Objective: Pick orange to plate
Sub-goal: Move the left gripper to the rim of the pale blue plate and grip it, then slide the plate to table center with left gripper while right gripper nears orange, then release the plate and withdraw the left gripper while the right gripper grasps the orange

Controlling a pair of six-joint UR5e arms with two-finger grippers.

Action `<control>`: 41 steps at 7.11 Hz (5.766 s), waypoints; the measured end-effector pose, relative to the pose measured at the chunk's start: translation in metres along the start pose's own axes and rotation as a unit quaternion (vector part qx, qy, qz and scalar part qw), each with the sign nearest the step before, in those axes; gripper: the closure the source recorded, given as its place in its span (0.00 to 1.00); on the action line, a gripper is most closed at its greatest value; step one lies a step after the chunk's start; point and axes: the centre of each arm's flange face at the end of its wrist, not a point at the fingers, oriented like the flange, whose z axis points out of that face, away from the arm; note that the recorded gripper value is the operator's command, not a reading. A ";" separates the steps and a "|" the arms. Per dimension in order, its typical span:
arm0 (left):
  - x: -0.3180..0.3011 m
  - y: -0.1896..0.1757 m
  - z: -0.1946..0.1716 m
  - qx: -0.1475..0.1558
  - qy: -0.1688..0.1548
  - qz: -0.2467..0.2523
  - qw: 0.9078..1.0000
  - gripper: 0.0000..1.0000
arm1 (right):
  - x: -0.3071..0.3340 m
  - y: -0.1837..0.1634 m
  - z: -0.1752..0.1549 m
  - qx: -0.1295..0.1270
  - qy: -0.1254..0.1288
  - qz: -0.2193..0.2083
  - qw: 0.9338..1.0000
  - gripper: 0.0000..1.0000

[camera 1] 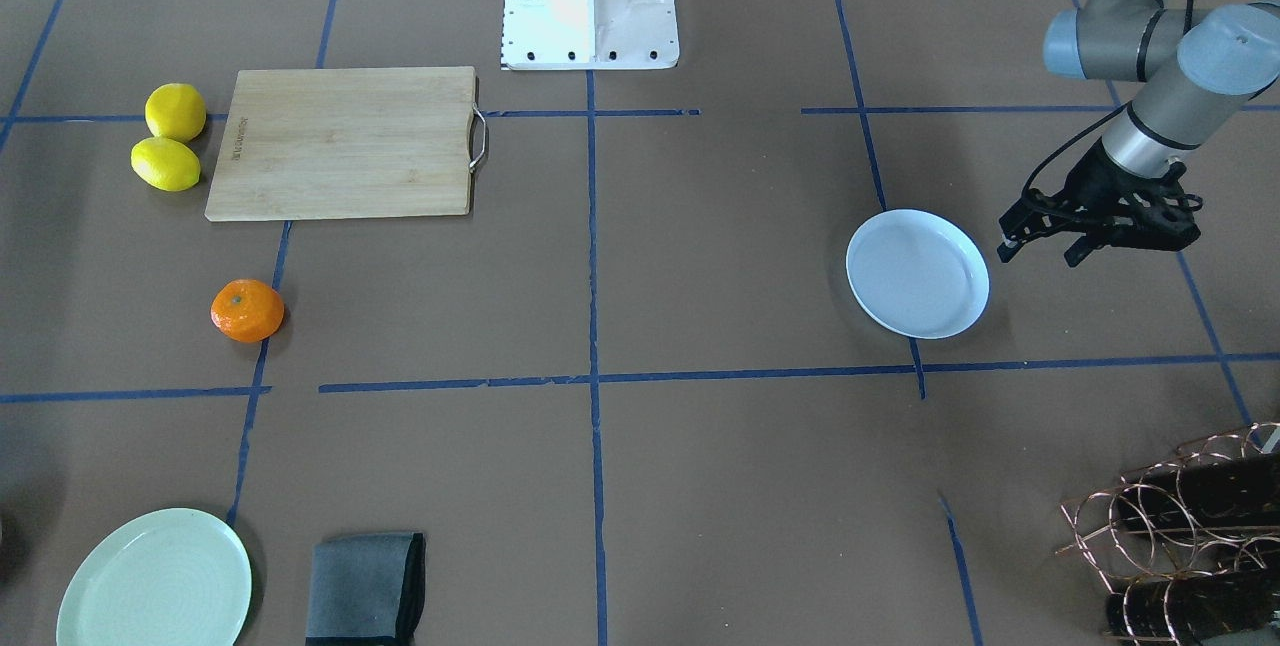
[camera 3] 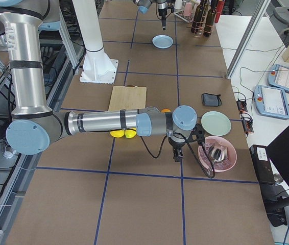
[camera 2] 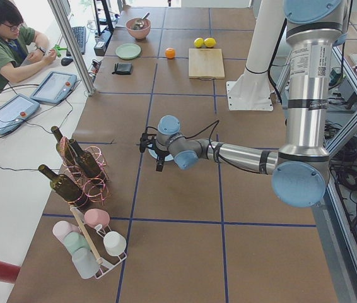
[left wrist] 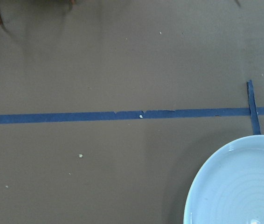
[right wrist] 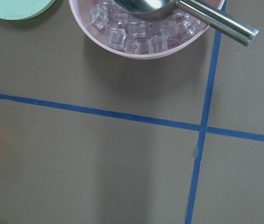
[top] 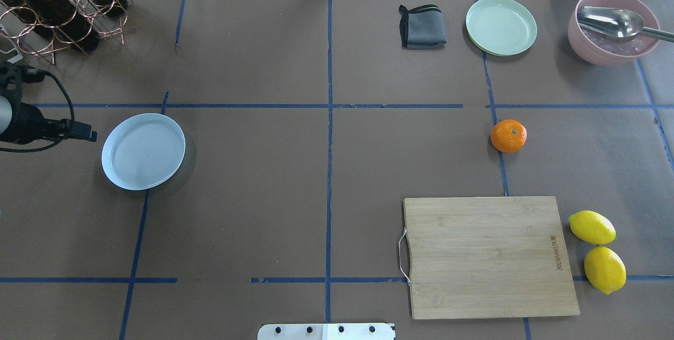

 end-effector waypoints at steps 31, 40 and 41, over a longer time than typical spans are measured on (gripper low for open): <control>0.523 0.081 -0.018 -0.061 0.081 -0.309 0.946 1.00 | -0.323 -0.040 0.159 0.056 0.002 0.068 0.996 0.00; 0.440 0.049 0.069 -0.016 0.038 -0.331 0.943 0.09 | -0.328 -0.037 0.166 0.059 0.009 0.062 0.996 0.00; 0.432 0.048 0.071 -0.015 0.040 -0.331 0.943 0.00 | -0.329 -0.037 0.167 0.059 0.009 0.062 0.996 0.00</control>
